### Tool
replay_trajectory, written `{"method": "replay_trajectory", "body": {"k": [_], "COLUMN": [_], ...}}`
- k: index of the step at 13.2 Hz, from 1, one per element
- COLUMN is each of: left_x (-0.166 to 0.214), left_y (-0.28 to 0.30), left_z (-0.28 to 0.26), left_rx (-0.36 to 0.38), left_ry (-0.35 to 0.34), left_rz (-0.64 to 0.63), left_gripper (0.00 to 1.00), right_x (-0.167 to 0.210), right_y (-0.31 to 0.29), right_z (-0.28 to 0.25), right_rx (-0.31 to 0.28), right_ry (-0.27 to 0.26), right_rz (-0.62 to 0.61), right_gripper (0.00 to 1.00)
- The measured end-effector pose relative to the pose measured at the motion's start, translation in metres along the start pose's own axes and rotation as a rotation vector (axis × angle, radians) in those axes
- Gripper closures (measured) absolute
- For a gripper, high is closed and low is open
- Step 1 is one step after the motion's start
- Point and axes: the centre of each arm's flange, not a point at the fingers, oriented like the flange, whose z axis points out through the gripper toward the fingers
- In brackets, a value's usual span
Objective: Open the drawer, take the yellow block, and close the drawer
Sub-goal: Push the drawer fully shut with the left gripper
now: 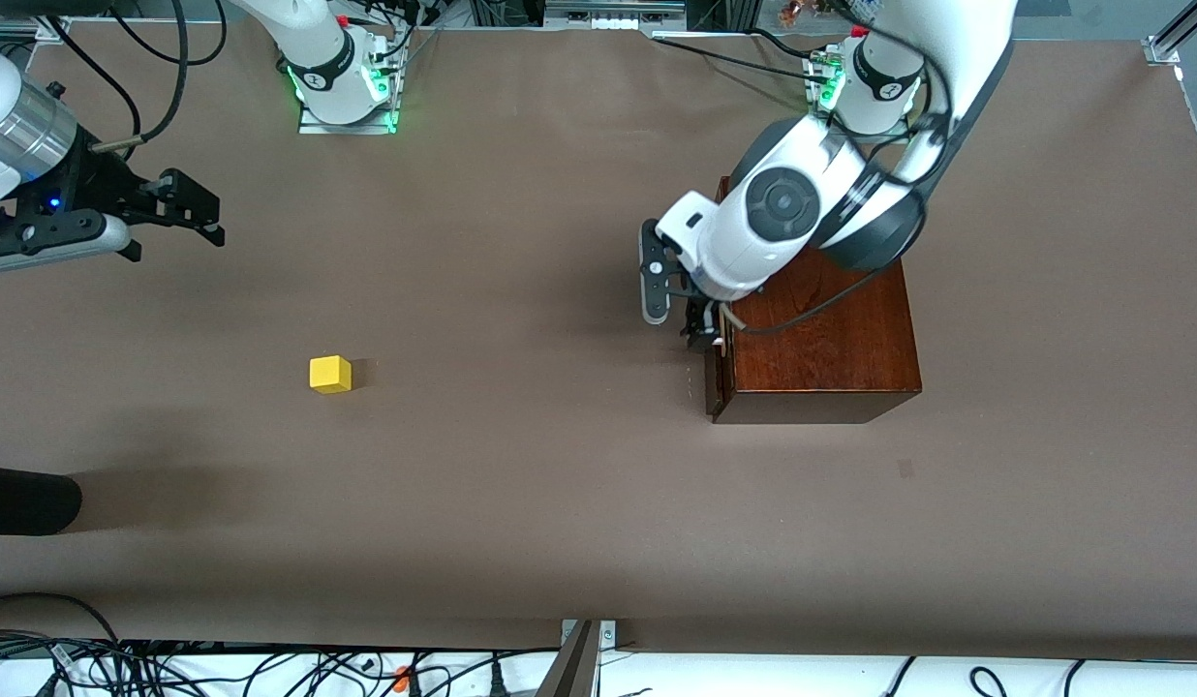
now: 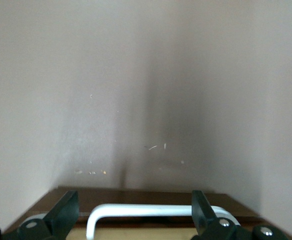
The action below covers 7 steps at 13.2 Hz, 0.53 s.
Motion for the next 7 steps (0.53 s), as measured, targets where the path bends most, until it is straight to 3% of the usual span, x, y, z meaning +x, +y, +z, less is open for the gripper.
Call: {"method": "replay_trajectory", "body": {"k": [3, 7], "left_x": [-0.021, -0.121], "left_y": [0.006, -0.041], "left_z": [-0.074, -0.147], "left_rx": [-0.01, -0.015], "left_ry": [-0.062, -0.146], "left_rz": [-0.258, -0.57], "left_gripper": [0.0, 0.0], "right_x": [0.002, 0.009], "right_y": [0.006, -0.002], "right_z": [-0.002, 0.001], "right_rx": [-0.026, -0.029], "right_ry": [0.004, -0.006], "right_rz": [0.003, -0.009], "right_gripper": [0.0, 0.0]}}
